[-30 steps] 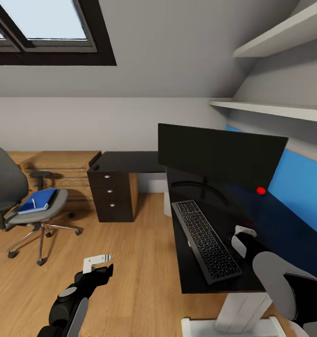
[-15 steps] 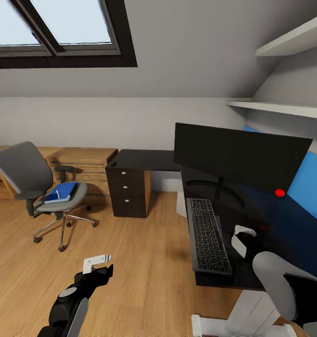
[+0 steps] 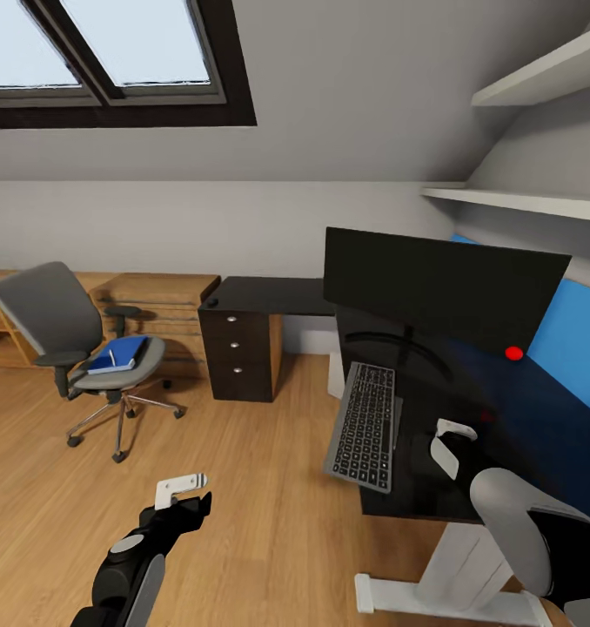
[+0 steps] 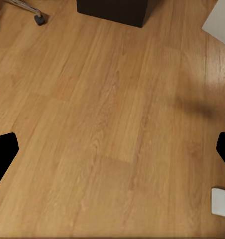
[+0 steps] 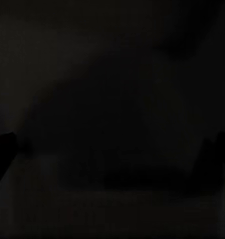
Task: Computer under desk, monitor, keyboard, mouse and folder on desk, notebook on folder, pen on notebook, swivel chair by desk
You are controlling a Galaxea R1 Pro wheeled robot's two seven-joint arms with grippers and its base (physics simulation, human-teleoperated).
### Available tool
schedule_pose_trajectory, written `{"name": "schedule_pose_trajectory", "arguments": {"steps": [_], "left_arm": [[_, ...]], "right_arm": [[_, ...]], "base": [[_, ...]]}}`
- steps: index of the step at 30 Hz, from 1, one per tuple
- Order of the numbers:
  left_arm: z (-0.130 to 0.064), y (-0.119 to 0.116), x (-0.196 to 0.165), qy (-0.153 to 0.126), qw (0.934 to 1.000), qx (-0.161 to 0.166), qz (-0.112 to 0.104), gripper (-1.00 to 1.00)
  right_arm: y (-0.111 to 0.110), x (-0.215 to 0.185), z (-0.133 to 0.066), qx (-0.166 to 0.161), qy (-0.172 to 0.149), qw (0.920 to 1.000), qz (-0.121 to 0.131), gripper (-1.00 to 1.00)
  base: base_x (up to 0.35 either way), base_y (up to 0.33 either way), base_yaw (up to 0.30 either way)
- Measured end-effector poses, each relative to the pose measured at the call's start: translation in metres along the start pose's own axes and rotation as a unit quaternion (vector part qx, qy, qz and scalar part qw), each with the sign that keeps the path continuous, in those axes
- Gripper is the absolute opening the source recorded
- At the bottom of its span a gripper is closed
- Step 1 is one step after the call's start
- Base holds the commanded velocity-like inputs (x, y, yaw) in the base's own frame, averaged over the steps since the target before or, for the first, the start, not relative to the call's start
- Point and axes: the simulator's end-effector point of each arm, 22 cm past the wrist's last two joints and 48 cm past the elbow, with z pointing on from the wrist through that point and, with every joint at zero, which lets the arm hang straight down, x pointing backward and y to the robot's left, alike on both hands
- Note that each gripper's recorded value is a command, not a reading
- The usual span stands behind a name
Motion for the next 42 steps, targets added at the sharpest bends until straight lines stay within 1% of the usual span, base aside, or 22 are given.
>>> {"name": "schedule_pose_trajectory", "arguments": {"steps": [3,8,17,27,29,31,32,35,38,42], "left_arm": [[0.0,0.0,0.0,0.0,1.0,0.0,0.0,1.0],[0.0,0.0,0.0,0.0,1.0,0.001,0.0,1.0],[0.0,0.0,0.0,0.0,1.0,0.001,-0.001,1.0],[0.0,0.0,0.0,0.0,1.0,0.001,-0.001,1.0],[0.0,0.0,0.0,0.0,1.0,0.001,-0.001,1.0],[0.0,0.0,0.0,0.0,1.0,0.001,-0.001,1.0],[0.0,0.0,0.0,0.0,1.0,0.001,-0.001,1.0],[0.0,0.0,0.0,0.0,1.0,0.001,-0.001,1.0],[0.0,0.0,0.001,0.001,1.0,0.001,-0.001,1.0],[0.0,0.0,0.001,0.001,1.0,0.0,0.0,1.0]], "right_arm": [[0.002,0.001,0.0,0.0,0.0,1.0,-0.005,1.0],[0.006,0.001,-0.001,-0.003,0.0,1.0,-0.002,1.0],[0.011,0.002,-0.002,-0.006,0.0,1.0,-0.004,1.0],[0.023,0.003,-0.004,-0.013,-0.001,0.9999,-0.006,1.0],[0.026,0.004,-0.004,-0.014,-0.001,0.9999,-0.007,1.0],[0.028,0.005,-0.005,-0.012,0.0,0.9998,-0.015,1.0],[0.03,0.005,-0.005,-0.015,-0.001,0.9998,-0.01,1.0],[0.03,0.005,-0.005,-0.015,-0.001,0.9998,-0.011,1.0],[0.029,0.006,-0.005,-0.013,0.0,0.9998,-0.016,1.0],[0.029,0.006,-0.005,-0.013,0.0,0.9998,-0.016,1.0]], "base": [[-0.111,0.084,0.0],[-0.151,0.126,0.0],[-0.039,0.036,0.0],[-0.091,0.105,0.003],[-0.013,0.015,0.129],[-0.003,0.003,0.24],[-0.001,0.002,0.257],[-0.001,0.001,0.242],[0.0,0.0,0.094],[0.0,0.0,0.021]]}}
